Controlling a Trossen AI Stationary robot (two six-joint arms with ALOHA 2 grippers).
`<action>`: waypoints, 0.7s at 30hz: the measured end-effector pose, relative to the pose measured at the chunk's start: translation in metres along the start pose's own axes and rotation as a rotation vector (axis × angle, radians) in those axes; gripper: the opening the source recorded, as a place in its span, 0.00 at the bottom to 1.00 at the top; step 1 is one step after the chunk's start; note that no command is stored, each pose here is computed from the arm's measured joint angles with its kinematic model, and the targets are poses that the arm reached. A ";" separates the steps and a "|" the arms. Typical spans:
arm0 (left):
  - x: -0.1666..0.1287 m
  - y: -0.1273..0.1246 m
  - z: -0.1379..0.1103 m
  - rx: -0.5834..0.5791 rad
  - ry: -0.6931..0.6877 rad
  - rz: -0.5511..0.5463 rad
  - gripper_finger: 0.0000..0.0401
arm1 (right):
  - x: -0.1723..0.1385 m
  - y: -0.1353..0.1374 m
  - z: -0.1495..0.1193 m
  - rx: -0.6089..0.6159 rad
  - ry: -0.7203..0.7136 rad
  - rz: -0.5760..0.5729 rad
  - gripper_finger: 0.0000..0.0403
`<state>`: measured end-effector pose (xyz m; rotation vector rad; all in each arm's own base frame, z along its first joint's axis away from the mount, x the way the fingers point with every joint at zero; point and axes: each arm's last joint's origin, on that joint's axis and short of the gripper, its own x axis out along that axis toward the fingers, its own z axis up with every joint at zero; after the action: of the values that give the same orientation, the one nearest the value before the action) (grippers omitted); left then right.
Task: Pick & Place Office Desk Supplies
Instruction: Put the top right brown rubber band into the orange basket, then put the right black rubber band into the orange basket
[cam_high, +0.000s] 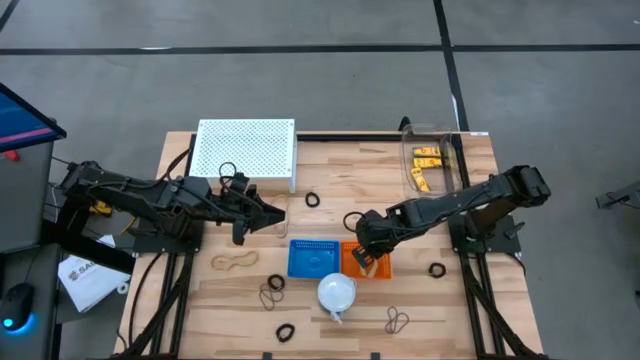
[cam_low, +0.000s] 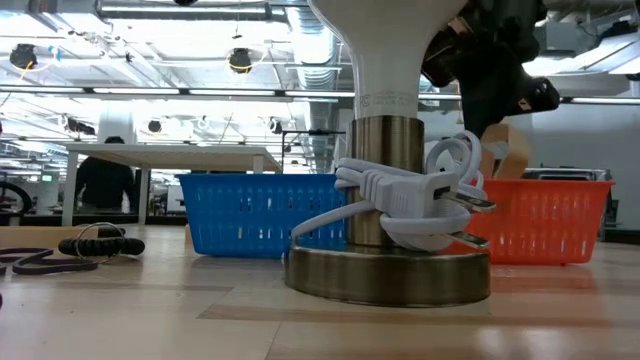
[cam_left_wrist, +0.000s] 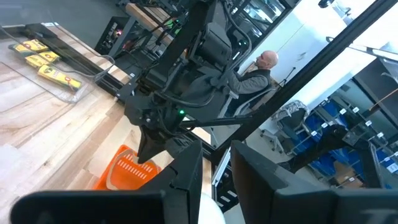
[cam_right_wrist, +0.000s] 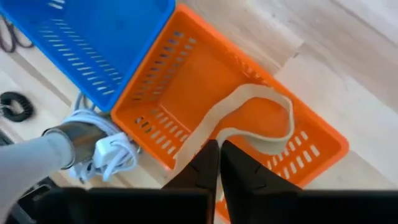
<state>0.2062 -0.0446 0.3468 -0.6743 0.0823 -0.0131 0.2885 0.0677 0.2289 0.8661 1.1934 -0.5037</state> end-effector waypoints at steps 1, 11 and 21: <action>0.000 0.000 0.000 0.003 0.000 0.000 0.19 | 0.000 -0.001 0.001 0.004 -0.003 -0.001 0.07; 0.000 0.000 0.000 0.006 0.000 -0.001 0.19 | 0.000 -0.004 0.008 0.015 -0.036 -0.016 0.33; 0.000 0.000 0.000 0.006 0.001 -0.001 0.19 | 0.000 -0.003 0.010 0.079 -0.068 -0.008 0.54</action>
<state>0.2062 -0.0446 0.3468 -0.6681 0.0826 -0.0143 0.2924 0.0578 0.2295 0.9053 1.1214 -0.5851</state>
